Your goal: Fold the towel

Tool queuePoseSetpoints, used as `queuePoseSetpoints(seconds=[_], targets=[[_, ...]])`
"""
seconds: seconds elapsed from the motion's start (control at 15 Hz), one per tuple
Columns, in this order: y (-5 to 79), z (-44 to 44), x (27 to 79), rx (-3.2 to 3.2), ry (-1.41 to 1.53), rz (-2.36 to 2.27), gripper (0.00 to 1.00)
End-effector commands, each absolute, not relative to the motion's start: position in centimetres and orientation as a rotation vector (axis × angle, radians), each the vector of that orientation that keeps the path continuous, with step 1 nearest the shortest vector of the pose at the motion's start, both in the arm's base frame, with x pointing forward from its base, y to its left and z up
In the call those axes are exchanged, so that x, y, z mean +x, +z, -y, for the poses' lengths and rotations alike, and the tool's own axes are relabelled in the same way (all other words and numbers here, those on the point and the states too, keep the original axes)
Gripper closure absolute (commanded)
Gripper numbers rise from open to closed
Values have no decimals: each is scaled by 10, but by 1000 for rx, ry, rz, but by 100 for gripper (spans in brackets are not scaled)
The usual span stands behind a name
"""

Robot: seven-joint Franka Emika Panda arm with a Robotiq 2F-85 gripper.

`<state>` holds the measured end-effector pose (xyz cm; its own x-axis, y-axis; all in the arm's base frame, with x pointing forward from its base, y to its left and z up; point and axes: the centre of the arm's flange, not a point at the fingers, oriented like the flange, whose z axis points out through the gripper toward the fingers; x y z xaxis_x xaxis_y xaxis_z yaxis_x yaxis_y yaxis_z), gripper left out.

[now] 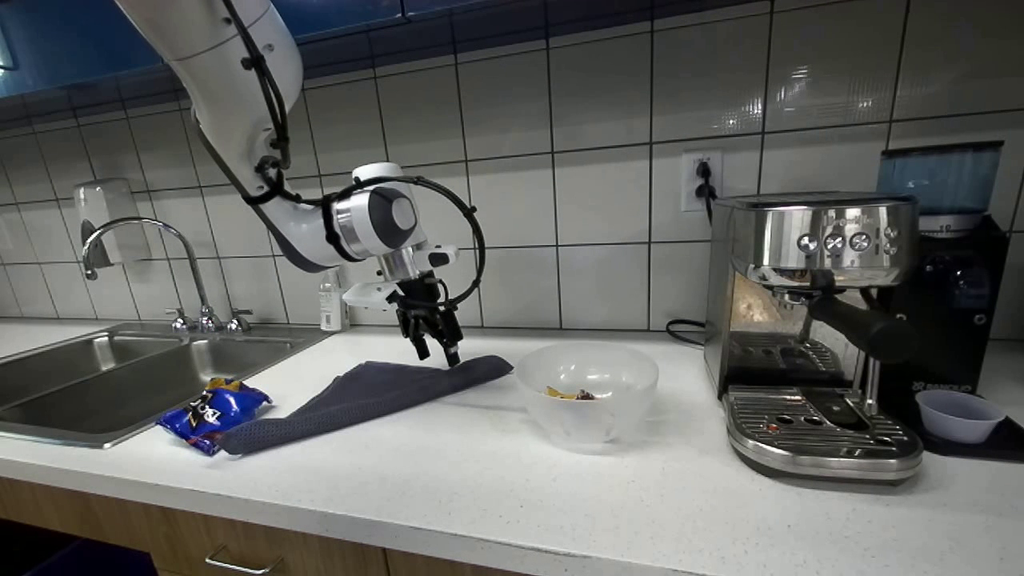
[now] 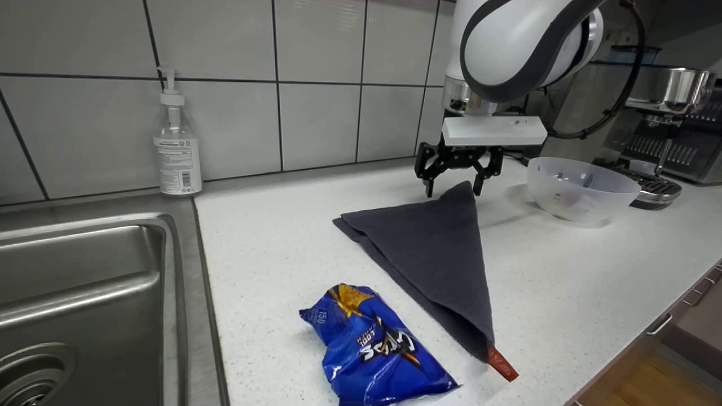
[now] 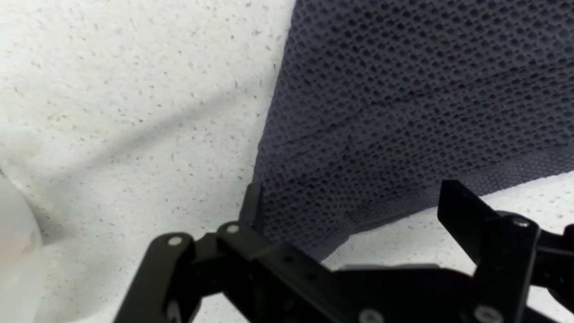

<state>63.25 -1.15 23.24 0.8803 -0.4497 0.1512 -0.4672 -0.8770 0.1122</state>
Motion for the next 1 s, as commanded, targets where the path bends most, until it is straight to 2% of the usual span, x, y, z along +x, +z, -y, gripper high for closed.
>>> queuePoseSetpoints(seconds=[0.0, 0.93], targets=[[232, 24, 643, 2862, 159, 852, 0], [215, 77, 685, 2695, 110, 1187, 0]])
